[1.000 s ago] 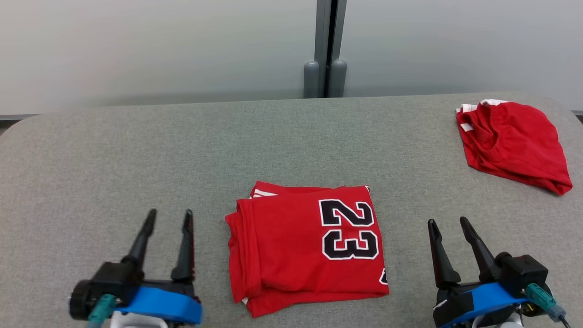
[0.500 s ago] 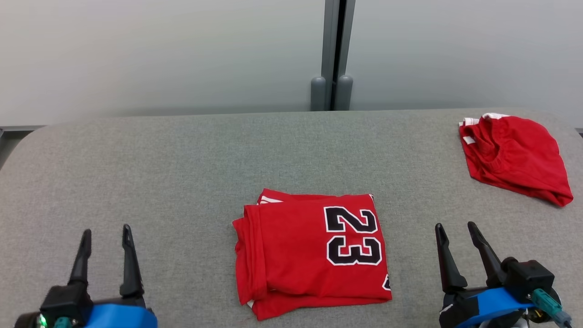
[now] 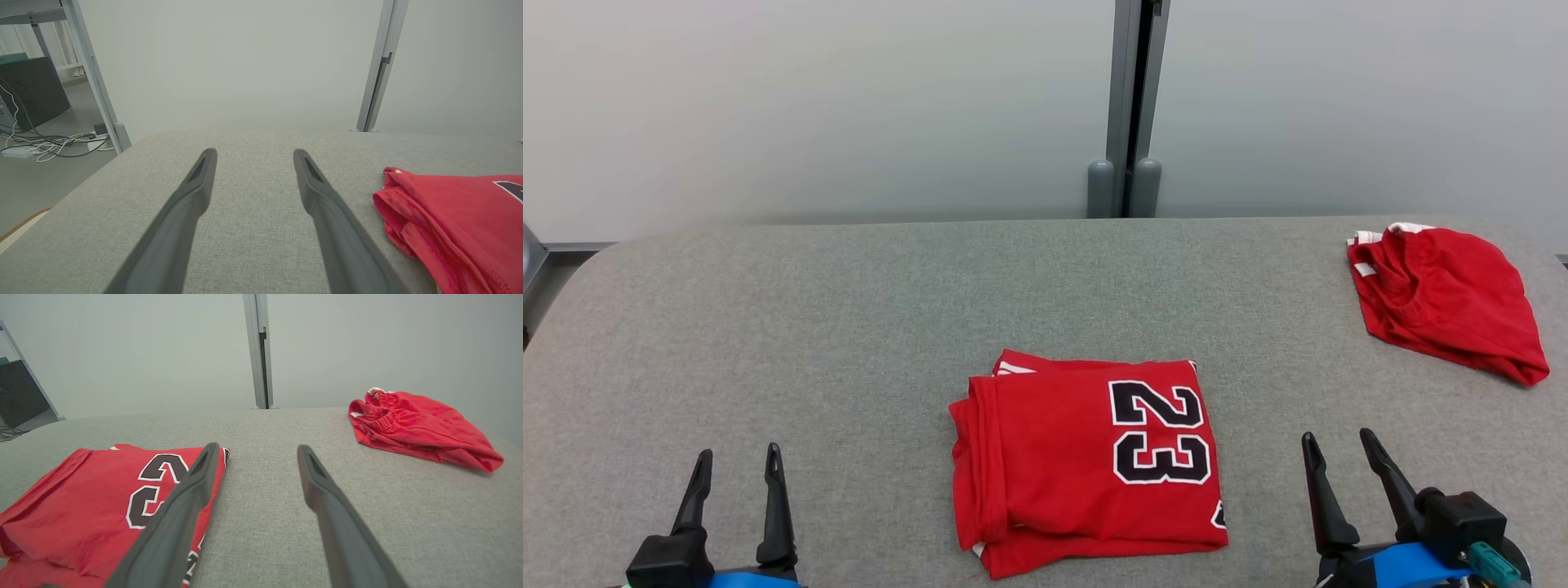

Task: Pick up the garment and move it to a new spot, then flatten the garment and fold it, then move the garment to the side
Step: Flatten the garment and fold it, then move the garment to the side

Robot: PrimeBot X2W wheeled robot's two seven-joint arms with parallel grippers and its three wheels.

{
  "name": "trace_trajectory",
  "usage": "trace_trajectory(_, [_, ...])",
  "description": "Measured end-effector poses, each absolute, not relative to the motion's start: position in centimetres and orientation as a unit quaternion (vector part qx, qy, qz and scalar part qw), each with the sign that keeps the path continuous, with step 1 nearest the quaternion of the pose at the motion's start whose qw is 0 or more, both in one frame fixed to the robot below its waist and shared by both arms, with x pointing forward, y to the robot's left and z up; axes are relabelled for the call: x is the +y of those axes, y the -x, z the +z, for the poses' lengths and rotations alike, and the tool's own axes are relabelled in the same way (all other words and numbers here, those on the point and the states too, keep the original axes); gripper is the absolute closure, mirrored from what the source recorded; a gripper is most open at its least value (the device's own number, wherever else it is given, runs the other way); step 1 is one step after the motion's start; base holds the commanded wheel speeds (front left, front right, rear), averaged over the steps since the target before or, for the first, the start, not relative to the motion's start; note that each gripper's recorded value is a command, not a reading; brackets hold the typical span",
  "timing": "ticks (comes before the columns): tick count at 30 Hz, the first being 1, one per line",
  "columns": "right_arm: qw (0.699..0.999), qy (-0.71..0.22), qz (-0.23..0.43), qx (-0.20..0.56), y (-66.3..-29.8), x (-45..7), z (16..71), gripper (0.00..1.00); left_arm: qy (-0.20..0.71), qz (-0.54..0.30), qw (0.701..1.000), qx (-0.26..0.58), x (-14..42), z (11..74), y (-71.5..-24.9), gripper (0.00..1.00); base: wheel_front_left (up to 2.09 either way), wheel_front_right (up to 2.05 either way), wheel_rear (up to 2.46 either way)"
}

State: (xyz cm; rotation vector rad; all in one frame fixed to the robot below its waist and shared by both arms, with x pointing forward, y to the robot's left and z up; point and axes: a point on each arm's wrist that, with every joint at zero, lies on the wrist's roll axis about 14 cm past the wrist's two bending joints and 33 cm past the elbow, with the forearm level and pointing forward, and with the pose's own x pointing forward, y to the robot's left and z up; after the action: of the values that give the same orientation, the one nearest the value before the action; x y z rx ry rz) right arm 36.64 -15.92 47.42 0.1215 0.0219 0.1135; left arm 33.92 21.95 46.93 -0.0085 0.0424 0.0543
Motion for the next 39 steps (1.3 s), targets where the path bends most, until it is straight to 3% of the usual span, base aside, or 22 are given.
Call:
trace_trajectory(30, [0.996,-0.06,0.055,0.027,-36.5,-16.0,46.4,0.0,0.0,0.033,0.999,0.028,22.5,46.5,-33.9,0.0,0.0,0.0,0.0])
trace_trajectory(39, [0.995,-0.03,0.087,-0.025,-40.6,-14.2,50.8,0.0,-0.001,0.033,0.999,0.025,22.5,46.6,-34.3,0.0,0.0,0.0,0.0])
